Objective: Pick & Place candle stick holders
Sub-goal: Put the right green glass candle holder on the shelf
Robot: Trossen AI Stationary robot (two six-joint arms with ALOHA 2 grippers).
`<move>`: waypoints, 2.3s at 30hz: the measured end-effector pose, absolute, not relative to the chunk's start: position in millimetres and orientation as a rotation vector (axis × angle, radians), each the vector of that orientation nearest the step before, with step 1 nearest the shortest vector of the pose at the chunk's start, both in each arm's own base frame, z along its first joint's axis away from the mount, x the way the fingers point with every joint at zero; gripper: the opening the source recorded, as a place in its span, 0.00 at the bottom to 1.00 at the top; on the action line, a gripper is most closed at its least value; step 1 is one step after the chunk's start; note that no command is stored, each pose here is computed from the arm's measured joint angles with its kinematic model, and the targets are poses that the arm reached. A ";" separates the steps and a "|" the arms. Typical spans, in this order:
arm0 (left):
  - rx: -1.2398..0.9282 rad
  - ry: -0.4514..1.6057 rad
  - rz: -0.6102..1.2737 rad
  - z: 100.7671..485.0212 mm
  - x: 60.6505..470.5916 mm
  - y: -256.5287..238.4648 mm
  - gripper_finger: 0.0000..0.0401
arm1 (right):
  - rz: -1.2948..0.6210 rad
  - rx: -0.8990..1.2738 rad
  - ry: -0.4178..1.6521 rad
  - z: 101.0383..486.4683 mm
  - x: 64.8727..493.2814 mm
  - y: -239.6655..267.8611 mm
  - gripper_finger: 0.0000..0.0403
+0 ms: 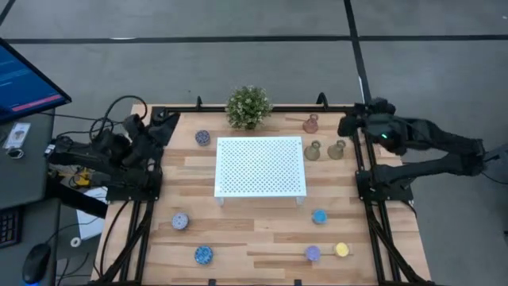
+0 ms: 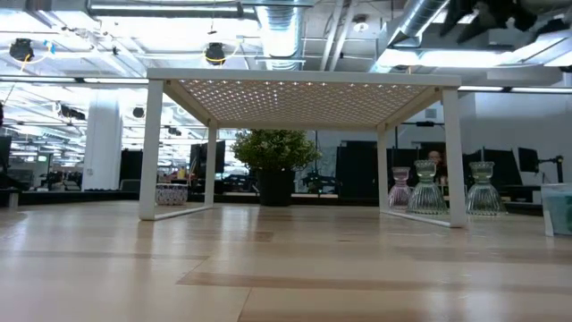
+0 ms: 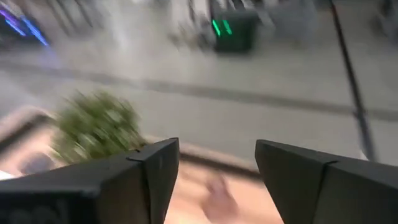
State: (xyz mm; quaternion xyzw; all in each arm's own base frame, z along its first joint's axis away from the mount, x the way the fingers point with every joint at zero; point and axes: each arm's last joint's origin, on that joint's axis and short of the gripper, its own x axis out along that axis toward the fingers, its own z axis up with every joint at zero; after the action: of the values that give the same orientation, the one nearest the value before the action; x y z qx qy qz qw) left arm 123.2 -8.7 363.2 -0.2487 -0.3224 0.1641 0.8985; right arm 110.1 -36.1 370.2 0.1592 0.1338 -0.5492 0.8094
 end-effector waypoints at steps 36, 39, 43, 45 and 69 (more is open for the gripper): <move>-0.580 -0.566 0.353 379.8 124.7 -8.4 0.37 | -1.125 0.819 1.136 236.3 102.9 -121.1 0.57; -0.583 -0.568 0.365 379.8 124.4 -8.1 0.37 | -1.102 0.835 1.111 229.7 103.9 -123.1 0.57; -0.598 -0.575 0.366 380.3 124.1 -7.9 0.37 | -1.105 0.835 1.137 220.3 105.6 -124.7 0.57; -0.599 -0.574 0.366 380.2 124.3 -8.0 0.37 | -1.107 0.836 1.143 217.4 105.7 -124.9 0.57; -0.598 -0.580 0.363 380.8 123.9 -8.0 0.37 | -1.133 0.861 1.100 191.2 111.0 -131.2 0.07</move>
State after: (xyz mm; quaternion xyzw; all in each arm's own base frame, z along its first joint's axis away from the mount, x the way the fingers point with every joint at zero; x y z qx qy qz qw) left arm 123.9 -8.0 380.8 -0.2886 -0.2802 0.1751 0.8986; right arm 111.0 -131.2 191.2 0.3748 0.4787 -0.4932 0.6222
